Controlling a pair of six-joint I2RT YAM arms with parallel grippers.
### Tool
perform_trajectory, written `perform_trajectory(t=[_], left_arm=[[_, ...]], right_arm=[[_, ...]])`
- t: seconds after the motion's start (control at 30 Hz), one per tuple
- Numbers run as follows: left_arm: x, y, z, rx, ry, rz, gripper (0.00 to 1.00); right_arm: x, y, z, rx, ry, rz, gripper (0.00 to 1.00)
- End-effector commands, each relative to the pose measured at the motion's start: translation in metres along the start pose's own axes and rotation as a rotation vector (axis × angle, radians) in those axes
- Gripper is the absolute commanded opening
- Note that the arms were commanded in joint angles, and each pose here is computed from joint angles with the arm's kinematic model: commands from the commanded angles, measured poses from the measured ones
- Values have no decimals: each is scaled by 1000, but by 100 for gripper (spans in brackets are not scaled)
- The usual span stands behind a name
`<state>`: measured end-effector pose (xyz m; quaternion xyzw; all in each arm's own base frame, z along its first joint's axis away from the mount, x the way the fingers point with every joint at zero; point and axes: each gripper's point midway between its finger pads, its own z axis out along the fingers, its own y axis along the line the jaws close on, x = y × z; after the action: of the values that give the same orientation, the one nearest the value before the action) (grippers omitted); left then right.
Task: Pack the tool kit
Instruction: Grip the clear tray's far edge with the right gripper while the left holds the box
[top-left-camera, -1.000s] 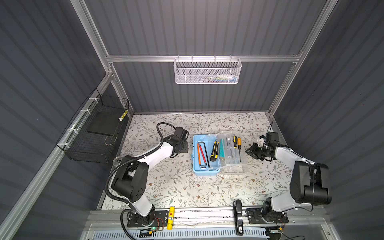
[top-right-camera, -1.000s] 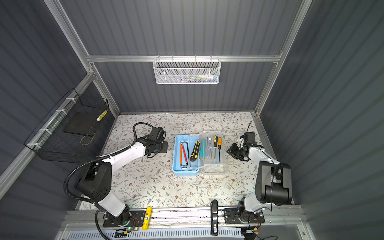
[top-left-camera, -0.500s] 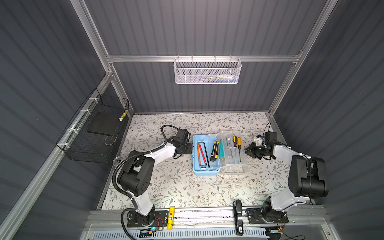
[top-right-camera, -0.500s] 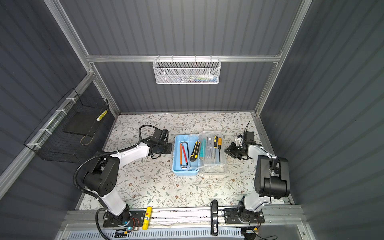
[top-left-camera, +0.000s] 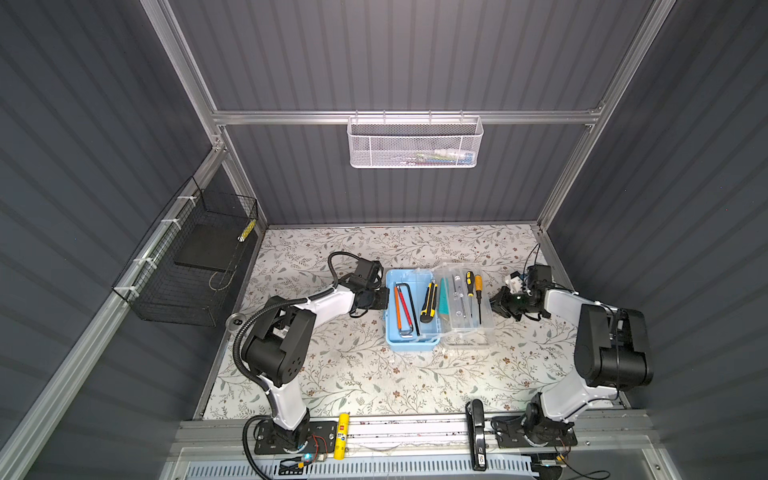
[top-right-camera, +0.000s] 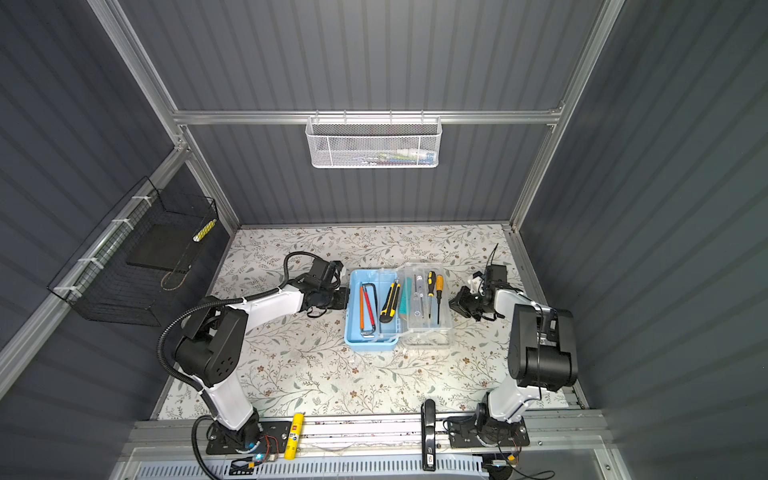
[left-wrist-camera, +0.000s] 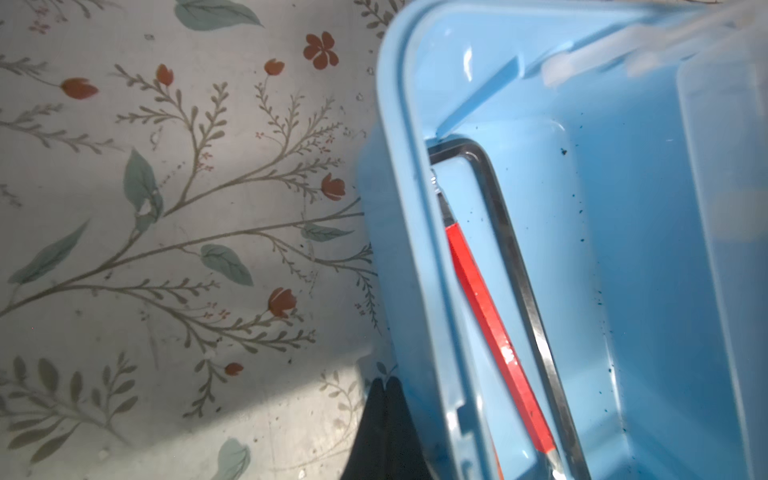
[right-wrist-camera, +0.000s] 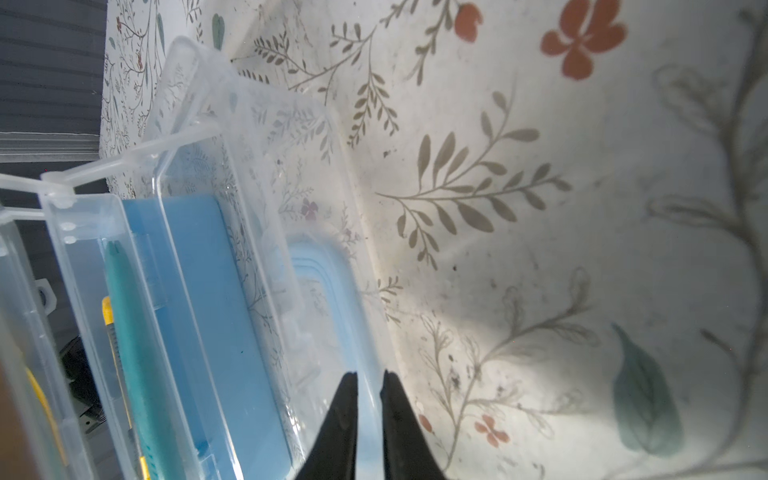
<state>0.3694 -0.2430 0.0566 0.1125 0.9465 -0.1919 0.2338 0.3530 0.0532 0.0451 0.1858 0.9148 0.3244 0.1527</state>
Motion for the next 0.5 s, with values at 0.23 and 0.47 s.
perform_trajectory(t=[0.23,0.47], left_arm=[[-1,-19,9,93,2,15,0],[-2,-23,8,124,-14,15,0]], right_arm=[[12,16,10,-97,63,-25,16],[14,22,8,-121,69,-31,15]])
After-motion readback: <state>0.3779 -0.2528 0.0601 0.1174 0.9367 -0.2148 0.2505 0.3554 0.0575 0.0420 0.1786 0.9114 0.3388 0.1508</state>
